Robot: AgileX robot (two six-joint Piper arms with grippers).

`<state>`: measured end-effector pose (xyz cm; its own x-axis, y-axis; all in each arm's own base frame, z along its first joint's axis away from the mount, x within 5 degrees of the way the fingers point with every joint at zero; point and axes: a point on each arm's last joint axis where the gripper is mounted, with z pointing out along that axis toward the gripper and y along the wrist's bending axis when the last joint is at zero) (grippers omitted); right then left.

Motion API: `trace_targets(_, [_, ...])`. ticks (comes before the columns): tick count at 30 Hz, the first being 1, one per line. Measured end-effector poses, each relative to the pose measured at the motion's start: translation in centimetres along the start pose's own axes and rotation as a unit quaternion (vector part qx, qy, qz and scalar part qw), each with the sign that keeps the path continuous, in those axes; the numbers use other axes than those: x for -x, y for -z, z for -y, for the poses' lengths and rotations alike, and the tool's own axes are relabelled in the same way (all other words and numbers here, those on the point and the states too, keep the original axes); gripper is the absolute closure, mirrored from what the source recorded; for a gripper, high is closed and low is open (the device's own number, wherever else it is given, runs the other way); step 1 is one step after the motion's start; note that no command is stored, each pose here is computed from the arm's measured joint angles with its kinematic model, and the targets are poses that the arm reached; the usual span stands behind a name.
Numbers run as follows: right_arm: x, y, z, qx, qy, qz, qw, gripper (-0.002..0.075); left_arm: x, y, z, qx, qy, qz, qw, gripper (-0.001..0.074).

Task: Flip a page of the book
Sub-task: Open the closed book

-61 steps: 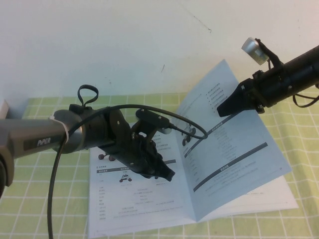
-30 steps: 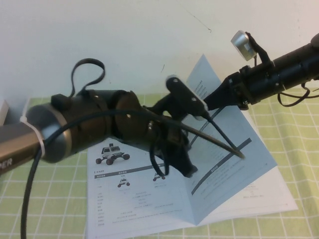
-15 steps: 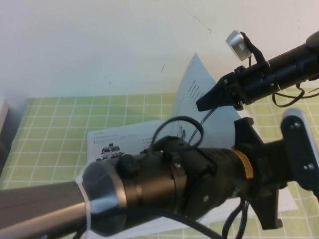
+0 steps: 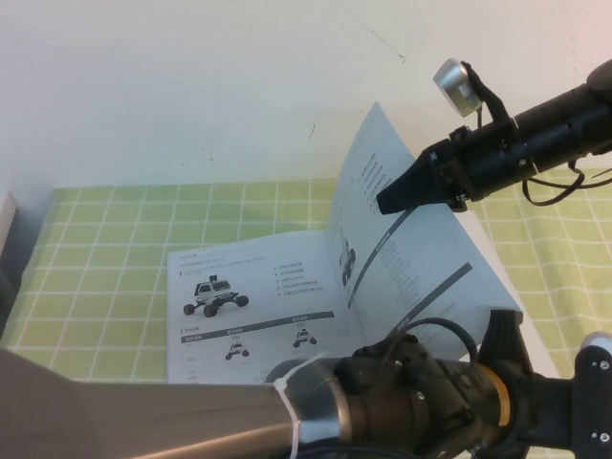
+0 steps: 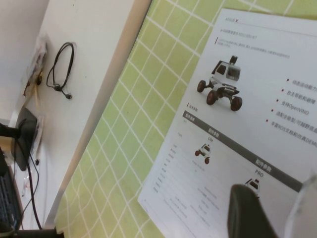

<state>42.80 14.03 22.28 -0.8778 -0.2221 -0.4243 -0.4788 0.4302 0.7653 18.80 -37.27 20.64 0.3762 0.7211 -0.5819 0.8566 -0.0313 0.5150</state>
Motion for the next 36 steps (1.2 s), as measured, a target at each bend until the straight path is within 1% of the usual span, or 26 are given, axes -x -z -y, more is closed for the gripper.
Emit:
trace_targets(3, [-0.1, 0.0, 0.1, -0.004, 0.003, -0.004, 1.000, 0.0484, -0.8, -0.9, 0.1, -0.003, -0.004, -0.010, 1.000, 0.0738])
trace_targets(8, [-0.2, 0.0, 0.2, -0.009, 0.006, -0.009, 1.000, 0.0484, -2.8, -1.8, -0.9, 0.005, 0.018, -0.030, 0.999, 0.0738])
trace_targets(13, [-0.2, 0.0, 0.2, -0.010, 0.006, -0.010, 1.000, 0.0484, -4.6, -2.7, -1.8, 0.015, 0.070, -0.043, 0.996, 0.0738])
trace_targets(16, [-0.2, 0.0, 0.2, -0.010, 0.007, -0.010, 1.000, 0.0484, -5.1, -3.1, -1.8, 0.017, 0.095, -0.046, 0.994, 0.0738])
trace_targets(26, [-0.2, 0.0, 0.3, -0.014, 0.009, -0.014, 1.000, 0.0484, -5.6, -3.2, -1.8, 0.016, 0.138, -0.055, 0.989, 0.0738])
trace_targets(36, [-0.9, 0.1, 1.0, -0.055, 0.026, -0.053, 0.997, 0.0484, -8.3, -2.8, -4.0, 0.035, 0.197, -0.084, 0.976, 0.0738])
